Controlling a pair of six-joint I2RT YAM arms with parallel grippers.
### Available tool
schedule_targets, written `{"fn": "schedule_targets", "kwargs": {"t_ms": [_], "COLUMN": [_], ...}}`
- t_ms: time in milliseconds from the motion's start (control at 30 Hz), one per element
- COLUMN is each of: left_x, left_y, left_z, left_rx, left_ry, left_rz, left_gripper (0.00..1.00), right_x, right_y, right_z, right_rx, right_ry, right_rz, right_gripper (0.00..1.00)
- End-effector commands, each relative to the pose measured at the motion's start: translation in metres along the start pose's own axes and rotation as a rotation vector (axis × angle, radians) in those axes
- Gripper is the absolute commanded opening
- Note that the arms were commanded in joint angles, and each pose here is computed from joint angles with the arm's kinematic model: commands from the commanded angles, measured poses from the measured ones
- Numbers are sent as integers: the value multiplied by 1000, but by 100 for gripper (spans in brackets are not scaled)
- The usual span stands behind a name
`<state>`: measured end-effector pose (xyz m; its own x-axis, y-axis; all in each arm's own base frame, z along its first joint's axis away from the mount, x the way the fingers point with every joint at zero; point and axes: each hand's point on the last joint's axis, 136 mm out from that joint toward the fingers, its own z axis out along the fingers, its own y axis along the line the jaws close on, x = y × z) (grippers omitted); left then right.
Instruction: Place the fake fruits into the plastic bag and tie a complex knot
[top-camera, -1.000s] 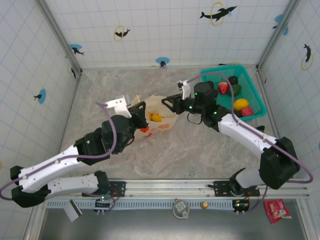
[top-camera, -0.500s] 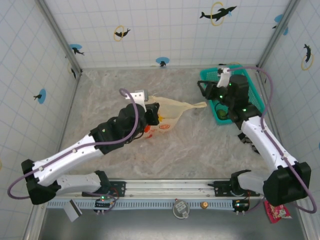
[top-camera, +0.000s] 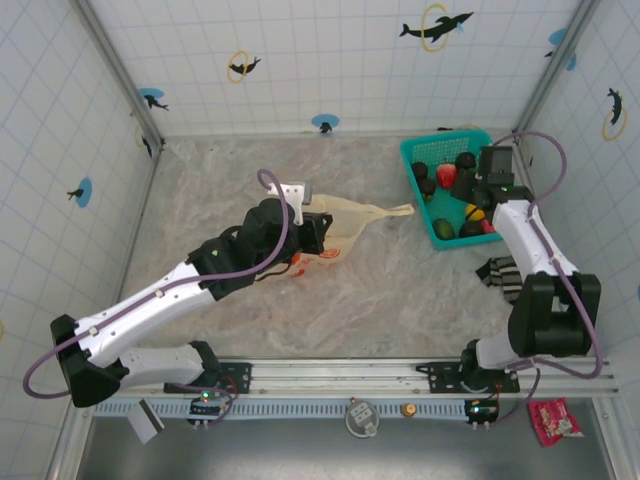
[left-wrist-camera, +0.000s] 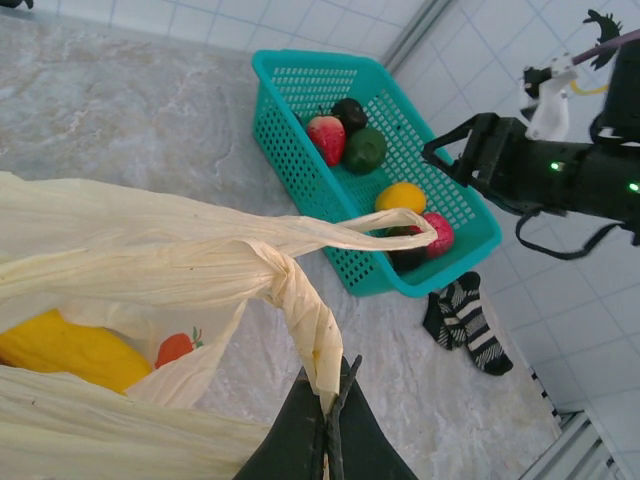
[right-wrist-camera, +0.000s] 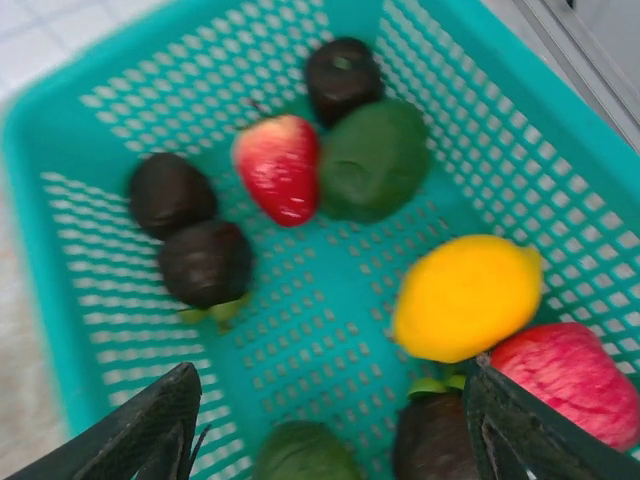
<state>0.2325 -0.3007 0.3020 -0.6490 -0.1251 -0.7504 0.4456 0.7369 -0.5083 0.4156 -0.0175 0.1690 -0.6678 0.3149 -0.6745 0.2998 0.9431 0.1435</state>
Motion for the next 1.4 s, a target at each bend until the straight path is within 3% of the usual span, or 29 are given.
{"fn": "schedule_targets", "kwargs": {"t_ms": [0,167,400,800,1100,1233,1367], "left_x": [-2,-2,-5,-6,-10,-13,-18], "left_y": [-4,-1,5,15,15,15,15], "left_z": [-3,-5,-6,-10,-12,-16,-21], "left_rx": [28,20,-13,-79,-92,-91,-94], "left_ry": [-13,-17,-33,-26,-33,-46,-60], "left_rz": [29,31,40,36,28,19,19], "left_gripper": [0,0,0,0,0,0,0], "right_x": [-13,-26,-35,-33,-17,-33,-57], "right_y": [-3,3,-12,-11,-8,-5,1], "right_z": [18,60,110,170,181,158,117], "right_rx": [-29,-39,98,144,90,63,15], "right_ry": [13,60,68,101,132,77,-23], "right_rz": [50,125,247,268,254,238,243], "right_gripper": [72,75,78,78,66,60,59]}}
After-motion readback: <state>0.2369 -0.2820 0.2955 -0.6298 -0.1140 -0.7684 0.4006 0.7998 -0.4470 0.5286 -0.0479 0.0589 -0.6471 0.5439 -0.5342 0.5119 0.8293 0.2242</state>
